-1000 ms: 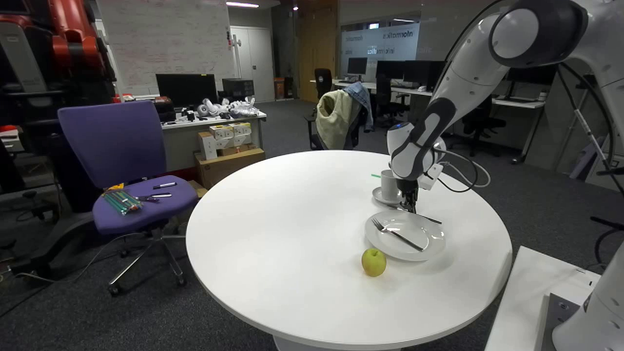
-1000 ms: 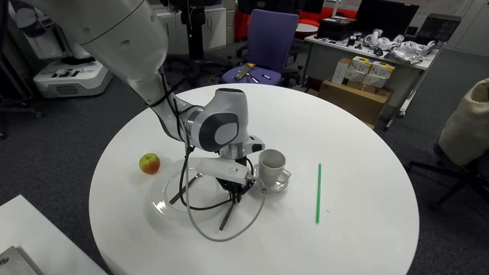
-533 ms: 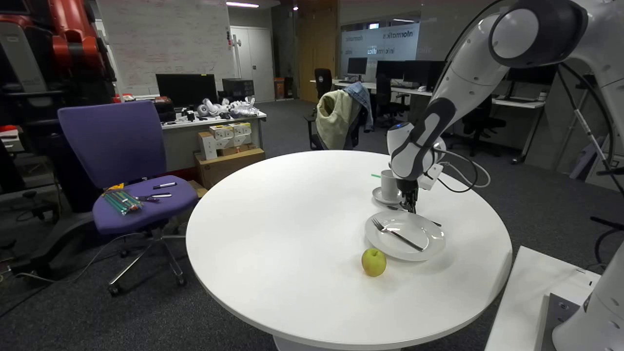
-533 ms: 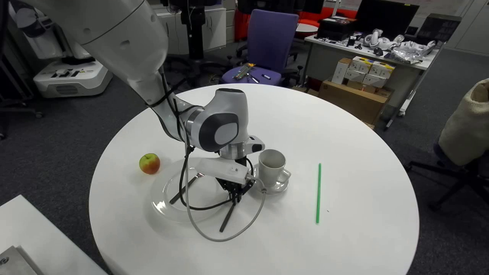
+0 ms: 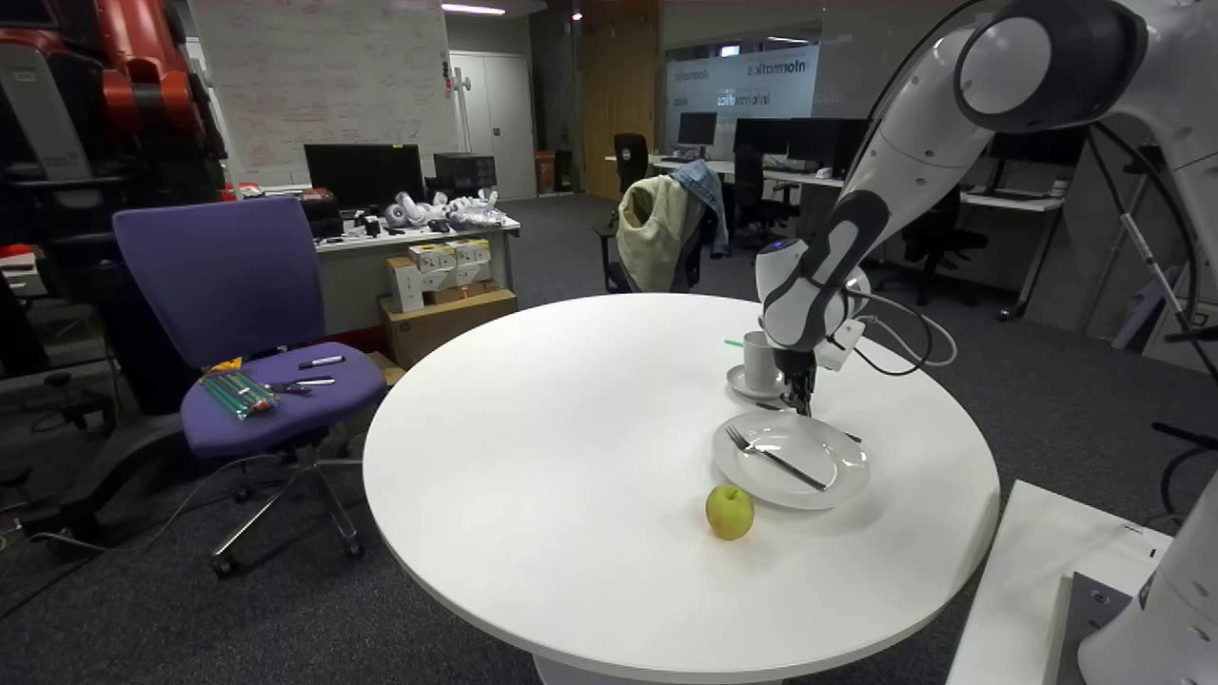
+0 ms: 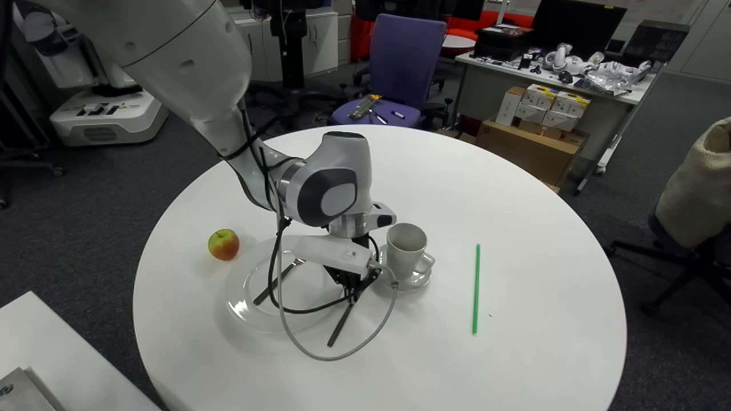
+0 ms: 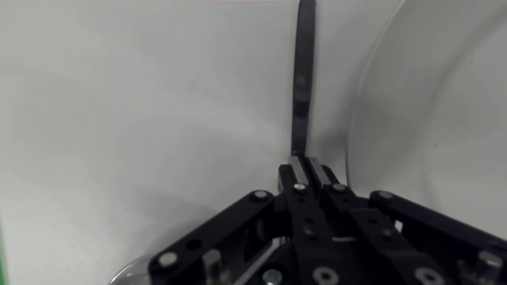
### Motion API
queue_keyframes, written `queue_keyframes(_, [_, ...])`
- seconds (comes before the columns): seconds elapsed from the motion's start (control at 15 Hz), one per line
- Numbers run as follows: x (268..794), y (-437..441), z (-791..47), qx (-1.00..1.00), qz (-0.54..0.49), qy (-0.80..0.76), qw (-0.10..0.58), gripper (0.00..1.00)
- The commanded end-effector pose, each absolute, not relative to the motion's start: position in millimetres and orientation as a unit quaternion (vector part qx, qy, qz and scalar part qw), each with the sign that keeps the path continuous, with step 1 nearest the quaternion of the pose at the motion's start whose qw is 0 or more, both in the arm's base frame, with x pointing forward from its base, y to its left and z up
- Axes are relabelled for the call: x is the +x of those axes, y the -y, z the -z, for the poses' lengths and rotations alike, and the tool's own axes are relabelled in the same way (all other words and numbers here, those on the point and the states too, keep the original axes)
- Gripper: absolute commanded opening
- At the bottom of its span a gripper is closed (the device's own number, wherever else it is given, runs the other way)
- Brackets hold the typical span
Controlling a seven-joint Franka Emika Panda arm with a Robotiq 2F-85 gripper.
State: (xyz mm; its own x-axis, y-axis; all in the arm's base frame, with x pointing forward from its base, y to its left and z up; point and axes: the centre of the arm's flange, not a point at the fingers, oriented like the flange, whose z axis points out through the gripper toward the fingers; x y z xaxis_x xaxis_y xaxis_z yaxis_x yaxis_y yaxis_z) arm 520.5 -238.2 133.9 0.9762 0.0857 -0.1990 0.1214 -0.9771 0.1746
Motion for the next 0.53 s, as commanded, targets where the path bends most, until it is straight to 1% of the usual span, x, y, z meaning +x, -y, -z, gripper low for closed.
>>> queue_keyframes(0.0, [526, 247, -142, 0.991, 0.087, -0.055, 0.084, 0.08])
queue_keyframes(0.47, [523, 248, -156, 0.992, 0.075, -0.053, 0.089, 0.07])
